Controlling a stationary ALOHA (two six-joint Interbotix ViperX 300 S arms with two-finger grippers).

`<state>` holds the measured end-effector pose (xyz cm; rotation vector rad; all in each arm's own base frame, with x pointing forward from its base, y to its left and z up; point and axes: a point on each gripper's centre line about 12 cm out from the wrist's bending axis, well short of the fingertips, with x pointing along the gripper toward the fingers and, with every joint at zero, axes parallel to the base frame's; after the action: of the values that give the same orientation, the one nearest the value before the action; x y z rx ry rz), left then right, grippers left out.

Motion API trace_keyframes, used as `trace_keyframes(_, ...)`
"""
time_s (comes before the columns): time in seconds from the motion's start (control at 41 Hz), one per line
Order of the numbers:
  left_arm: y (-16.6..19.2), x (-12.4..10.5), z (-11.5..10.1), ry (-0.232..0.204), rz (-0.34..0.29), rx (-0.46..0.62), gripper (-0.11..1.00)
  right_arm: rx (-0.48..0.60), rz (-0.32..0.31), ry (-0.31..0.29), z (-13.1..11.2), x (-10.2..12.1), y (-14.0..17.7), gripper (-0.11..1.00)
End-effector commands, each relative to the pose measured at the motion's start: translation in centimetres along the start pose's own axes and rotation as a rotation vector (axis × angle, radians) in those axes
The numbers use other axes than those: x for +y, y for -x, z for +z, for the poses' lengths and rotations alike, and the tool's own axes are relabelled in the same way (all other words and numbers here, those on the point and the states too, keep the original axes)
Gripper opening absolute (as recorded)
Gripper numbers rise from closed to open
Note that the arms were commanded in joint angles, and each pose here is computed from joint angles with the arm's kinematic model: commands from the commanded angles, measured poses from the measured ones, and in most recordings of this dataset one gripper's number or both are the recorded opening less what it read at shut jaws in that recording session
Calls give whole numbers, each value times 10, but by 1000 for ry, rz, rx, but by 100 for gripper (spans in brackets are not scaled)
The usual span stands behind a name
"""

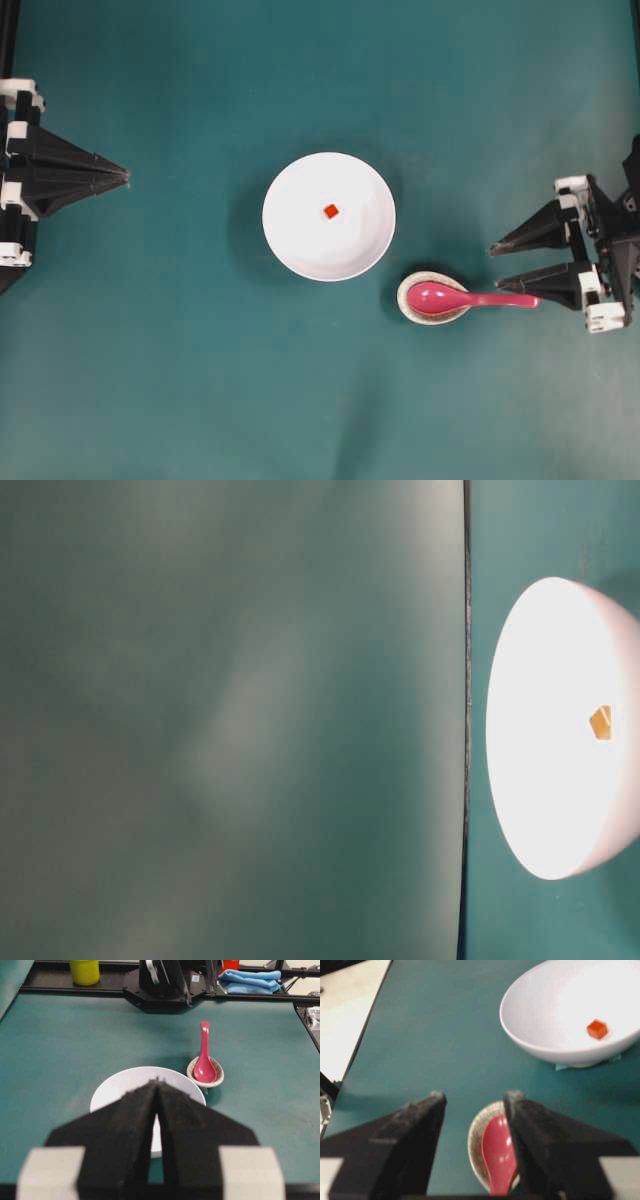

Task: Grip the spoon and scoop the red block from the bowl with right arm.
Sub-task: 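Lower the open right gripper around the pink spoon handle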

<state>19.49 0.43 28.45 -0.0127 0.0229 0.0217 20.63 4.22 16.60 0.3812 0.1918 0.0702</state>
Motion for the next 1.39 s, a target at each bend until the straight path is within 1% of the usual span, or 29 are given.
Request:
trace_keyframes(0.0,-2,1,11,-3,6,-28,0,-48,-11,-32,-8,2,-2,56)
trace_keyframes(0.049,-2,1,11,-1,5,-28,0,-47,-26,-40,-16,2,-2,56)
trace_keyframes(0.122,-2,1,11,0,5,-31,0,3,-54,-40,-33,3,-2,56)
trace_keyframes(0.171,-2,1,11,0,5,-31,0,49,-65,-29,-44,4,-2,56)
trace_keyframes(0.244,-2,1,11,11,5,-32,0,102,-64,-6,-57,7,-2,56)
trace_keyframes(0.366,-3,1,11,23,4,-26,0,156,-76,25,-71,8,-5,56)
trace_keyframes(0.561,-4,1,8,28,5,-15,0,188,-91,81,-79,5,-7,56)
trace_keyframes(0.829,-5,1,7,28,6,-11,0,198,-95,155,-80,2,-5,56)
trace_keyframes(1.097,-5,1,7,28,6,-9,0,214,-104,179,-82,0,-3,55)
trace_keyframes(1.365,-5,1,6,28,6,4,0,224,-108,190,-83,-3,-1,54)
